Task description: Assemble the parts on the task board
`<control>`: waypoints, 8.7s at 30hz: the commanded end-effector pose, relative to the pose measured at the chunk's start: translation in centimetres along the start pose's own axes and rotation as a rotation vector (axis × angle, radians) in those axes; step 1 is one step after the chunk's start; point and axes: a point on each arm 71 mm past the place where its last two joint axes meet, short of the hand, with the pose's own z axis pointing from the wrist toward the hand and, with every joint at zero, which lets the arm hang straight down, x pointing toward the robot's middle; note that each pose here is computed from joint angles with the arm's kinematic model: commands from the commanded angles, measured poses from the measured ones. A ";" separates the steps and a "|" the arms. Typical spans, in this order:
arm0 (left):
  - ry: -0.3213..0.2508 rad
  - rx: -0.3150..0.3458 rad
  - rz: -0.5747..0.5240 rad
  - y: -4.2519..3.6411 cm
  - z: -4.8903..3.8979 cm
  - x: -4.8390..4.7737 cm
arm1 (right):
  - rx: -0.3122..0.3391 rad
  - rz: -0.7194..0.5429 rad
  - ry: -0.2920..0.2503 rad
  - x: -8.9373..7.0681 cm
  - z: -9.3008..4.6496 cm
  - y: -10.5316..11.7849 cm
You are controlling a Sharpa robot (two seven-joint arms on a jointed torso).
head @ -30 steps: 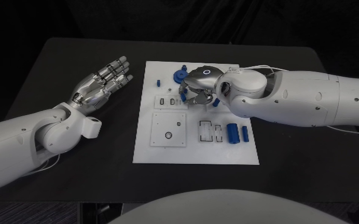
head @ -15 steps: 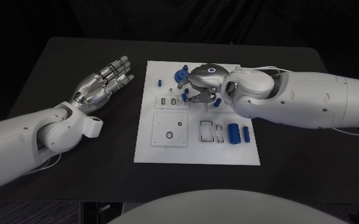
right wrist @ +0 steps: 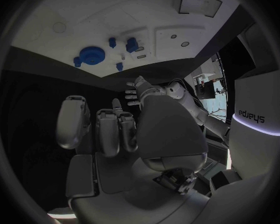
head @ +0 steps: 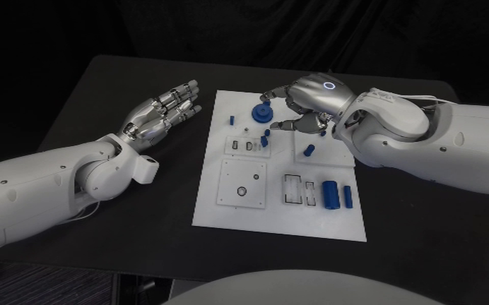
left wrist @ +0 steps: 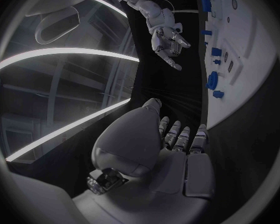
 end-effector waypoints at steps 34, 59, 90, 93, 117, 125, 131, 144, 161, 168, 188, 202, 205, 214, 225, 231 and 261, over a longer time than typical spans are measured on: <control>0.154 -0.172 0.294 -1.87 7.41 1.27 | 0.307 0.180 -0.007 2.1 -6.2 -6.8; 0.329 -0.844 0.981 0.44 11.07 8.01 | 0.370 0.219 -0.031 2.3 -6.6 -7.9; 0.227 -0.910 1.015 0.97 12.23 9.26 | 0.364 0.231 -0.058 3.0 -6.3 -8.1; 0.218 -0.911 1.013 1.11 12.29 9.07 | 0.360 0.230 -0.059 3.0 -6.2 -8.1; 0.220 -0.898 1.056 3.03 12.03 9.19 | 0.334 0.223 -0.091 2.9 -6.2 -8.1; 0.215 -0.906 1.049 3.70 11.90 9.02 | 0.334 0.223 -0.090 2.9 -6.2 -8.1; 0.215 -0.912 1.047 3.95 11.82 8.90 | 0.336 0.223 -0.087 3.0 -6.2 -8.1; 0.229 -0.902 1.036 4.69 11.87 9.16 | 0.337 0.224 -0.078 3.1 -6.2 -8.1; 0.243 -0.907 1.024 5.82 11.85 9.46 | 0.342 0.224 -0.069 3.1 -6.3 -8.3; 0.244 -0.918 1.023 6.11 11.76 9.34 | 0.344 0.225 -0.064 3.2 -6.3 -8.3; 0.266 -0.937 1.022 6.53 11.66 9.30 | 0.356 0.249 -0.058 3.3 -6.3 -8.4; 0.286 -0.934 1.018 6.72 11.64 9.44 | 0.357 0.253 -0.056 3.3 -6.2 -8.4; 0.288 -0.933 1.017 6.75 11.64 9.44 | 0.359 0.253 -0.054 3.4 -6.2 -8.5; 0.296 -0.925 1.014 6.83 11.64 9.48 | 0.362 0.253 -0.047 3.4 -6.2 -8.5; 0.307 -0.929 1.012 6.92 11.50 9.36 | 0.366 0.254 -0.038 3.5 -6.1 -8.5; 0.304 -0.929 1.010 6.92 11.38 9.17 | 0.371 0.254 -0.034 3.5 -6.2 -8.6; 0.234 -0.901 0.998 6.51 10.23 8.30 | 0.388 0.254 -0.019 3.6 -6.5 -8.8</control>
